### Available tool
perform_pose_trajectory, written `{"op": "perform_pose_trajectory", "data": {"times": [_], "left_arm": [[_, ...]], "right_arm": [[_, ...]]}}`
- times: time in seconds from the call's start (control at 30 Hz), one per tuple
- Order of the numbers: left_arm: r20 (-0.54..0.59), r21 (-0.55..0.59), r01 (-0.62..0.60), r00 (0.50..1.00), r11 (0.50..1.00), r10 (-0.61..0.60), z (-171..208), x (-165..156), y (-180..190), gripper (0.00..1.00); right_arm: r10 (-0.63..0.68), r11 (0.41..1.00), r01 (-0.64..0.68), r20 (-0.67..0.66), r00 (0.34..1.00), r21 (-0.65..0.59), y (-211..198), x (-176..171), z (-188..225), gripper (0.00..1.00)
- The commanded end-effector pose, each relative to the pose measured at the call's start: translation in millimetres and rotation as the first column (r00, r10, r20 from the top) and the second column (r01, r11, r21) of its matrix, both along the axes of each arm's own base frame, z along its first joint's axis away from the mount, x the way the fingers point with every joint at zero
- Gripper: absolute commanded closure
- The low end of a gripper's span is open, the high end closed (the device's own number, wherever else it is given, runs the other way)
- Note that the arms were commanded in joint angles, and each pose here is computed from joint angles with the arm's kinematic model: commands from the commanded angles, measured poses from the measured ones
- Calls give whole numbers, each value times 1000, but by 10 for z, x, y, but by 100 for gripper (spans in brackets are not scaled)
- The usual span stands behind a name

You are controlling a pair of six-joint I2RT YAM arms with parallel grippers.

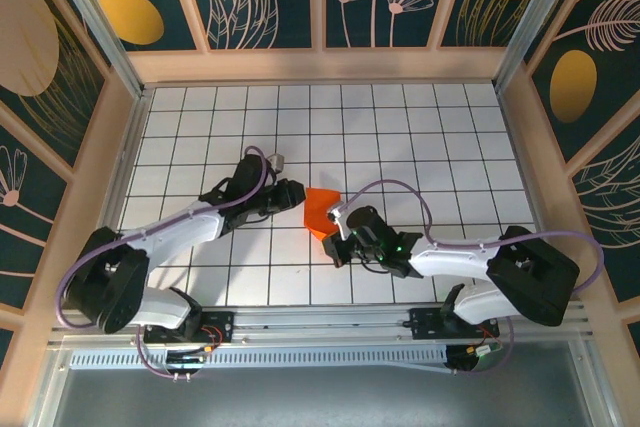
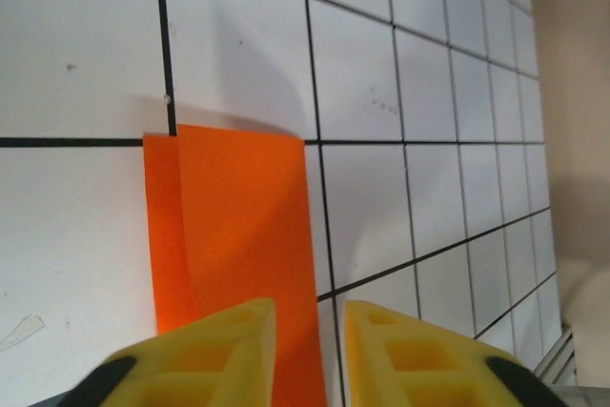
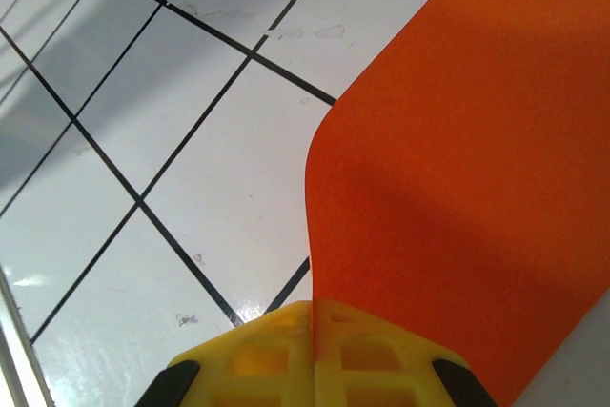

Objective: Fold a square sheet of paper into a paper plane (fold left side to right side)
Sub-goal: Third fold the triangle at the center of the table.

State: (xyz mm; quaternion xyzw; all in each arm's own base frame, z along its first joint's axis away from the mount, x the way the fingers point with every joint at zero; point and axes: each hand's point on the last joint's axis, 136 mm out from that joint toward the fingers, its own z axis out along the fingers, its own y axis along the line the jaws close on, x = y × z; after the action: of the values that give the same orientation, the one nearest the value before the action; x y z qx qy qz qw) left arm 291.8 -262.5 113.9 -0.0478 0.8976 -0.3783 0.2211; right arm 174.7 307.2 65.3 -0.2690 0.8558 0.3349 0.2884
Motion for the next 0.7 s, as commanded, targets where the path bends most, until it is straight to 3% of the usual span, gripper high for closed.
{"op": "perform_pose_trajectory", "data": {"times": [0.0, 0.4, 0.67], "left_arm": [[0, -20, 74, 997, 997, -74, -10, 50, -166, 79], [-115, 80, 213, 972, 974, -204, -636, -34, -632, 85], [-171, 174, 208, 969, 962, -179, -1009, -113, -574, 86]], "right_arm": [[44, 994, -38, -57, 997, 100, 67, -88, 107, 100], [64, 993, -52, -117, 991, 106, 37, -117, -5, 100], [74, 994, -61, -138, 988, 94, 8, -130, -57, 100]]}}
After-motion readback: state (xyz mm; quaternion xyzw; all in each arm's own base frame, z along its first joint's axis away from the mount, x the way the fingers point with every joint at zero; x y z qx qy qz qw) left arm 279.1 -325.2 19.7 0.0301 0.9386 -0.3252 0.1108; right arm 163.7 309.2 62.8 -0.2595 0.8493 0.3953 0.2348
